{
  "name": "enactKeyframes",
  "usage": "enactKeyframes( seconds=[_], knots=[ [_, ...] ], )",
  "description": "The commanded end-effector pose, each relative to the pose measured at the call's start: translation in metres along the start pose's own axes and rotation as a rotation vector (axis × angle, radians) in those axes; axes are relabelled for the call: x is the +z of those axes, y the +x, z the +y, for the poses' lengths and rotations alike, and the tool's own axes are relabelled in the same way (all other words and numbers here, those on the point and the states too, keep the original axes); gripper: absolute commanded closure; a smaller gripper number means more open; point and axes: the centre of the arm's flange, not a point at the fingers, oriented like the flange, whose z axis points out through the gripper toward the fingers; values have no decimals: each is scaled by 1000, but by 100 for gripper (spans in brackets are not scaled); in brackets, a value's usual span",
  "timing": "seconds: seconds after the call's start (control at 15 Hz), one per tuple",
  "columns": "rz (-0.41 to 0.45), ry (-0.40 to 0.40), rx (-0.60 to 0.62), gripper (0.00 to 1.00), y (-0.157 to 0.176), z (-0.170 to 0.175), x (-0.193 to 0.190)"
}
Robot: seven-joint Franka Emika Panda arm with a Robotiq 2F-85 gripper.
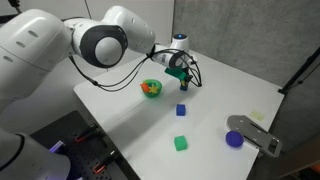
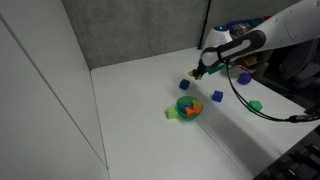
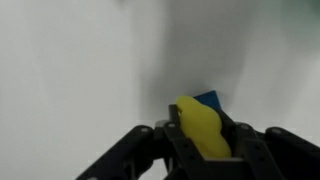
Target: Pick up the yellow toy from the right side of the table and put it in the green bowl
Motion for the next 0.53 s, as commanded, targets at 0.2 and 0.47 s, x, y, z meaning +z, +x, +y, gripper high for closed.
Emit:
enactKeyframes(
  seconds=[0.2, 0.47],
  knots=[
    [-137, 161, -76, 88, -38, -28, -73],
    [-198, 255, -136, 88, -58, -46, -88]
  ],
)
